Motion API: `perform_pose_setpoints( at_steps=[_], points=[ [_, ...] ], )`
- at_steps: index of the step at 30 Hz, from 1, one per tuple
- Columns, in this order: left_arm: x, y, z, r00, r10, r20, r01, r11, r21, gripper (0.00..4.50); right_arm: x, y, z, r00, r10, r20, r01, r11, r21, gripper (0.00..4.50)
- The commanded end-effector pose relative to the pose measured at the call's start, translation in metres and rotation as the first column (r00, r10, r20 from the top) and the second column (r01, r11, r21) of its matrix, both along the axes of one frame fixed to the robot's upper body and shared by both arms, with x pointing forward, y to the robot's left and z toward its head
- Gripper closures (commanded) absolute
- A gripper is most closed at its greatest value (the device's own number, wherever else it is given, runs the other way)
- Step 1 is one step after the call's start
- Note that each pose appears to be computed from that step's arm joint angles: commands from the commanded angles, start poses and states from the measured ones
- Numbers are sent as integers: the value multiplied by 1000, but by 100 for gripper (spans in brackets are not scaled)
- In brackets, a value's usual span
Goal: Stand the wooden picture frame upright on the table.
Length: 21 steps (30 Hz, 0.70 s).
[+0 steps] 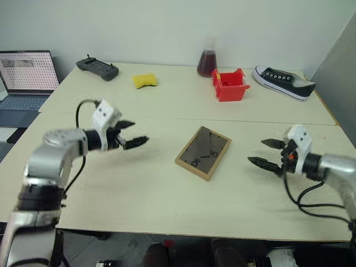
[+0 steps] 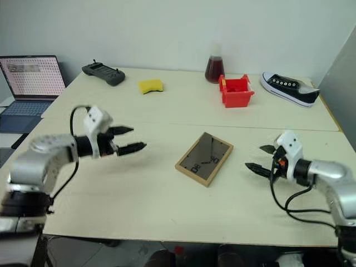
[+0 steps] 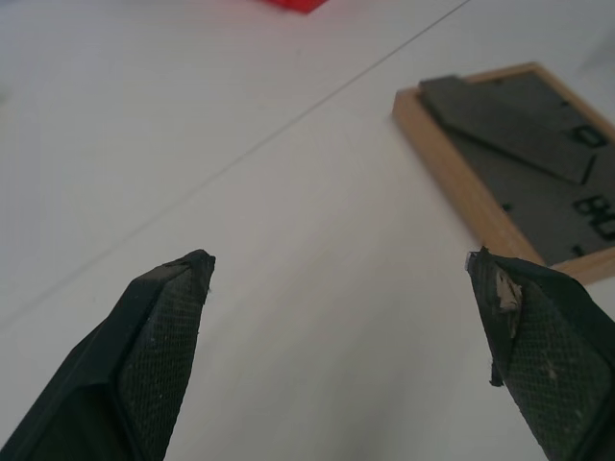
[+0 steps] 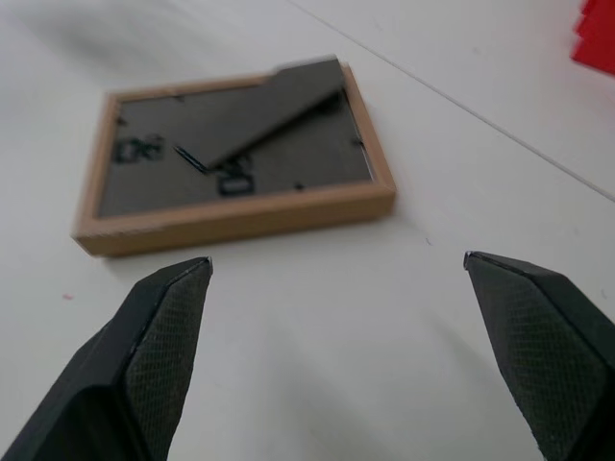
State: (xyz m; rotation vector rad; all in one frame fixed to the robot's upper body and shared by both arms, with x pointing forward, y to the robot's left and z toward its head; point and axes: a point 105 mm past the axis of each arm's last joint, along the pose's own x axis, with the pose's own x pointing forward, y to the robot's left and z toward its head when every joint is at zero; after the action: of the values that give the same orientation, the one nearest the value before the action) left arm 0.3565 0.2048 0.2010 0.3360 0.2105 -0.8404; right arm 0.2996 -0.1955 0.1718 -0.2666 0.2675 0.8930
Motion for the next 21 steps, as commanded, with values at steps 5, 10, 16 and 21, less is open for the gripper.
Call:
perform_pose_setpoints(
  at_steps=[5, 10, 16, 21],
  points=[
    [4, -3, -7, 997, -76, -7, 76, 994, 78, 0, 3, -8, 7, 1000, 13, 2, -13, 999, -40, 4],
    [22, -15, -16, 999, -26, 45, 23, 997, 69, 28, 27, -17, -2, 981, -174, 83, 175, 985, -4, 0],
    [44, -53, -38, 997, 12, 77, -14, 1000, 28, 129, 46, 2, -35, 960, -274, 62, 274, 962, 8, 123],
    [54, -81, -56, 996, 19, 89, -24, 998, 50, 240, 58, 32, -55, 959, -277, 57, 278, 960, -21, 249]
  ],
)
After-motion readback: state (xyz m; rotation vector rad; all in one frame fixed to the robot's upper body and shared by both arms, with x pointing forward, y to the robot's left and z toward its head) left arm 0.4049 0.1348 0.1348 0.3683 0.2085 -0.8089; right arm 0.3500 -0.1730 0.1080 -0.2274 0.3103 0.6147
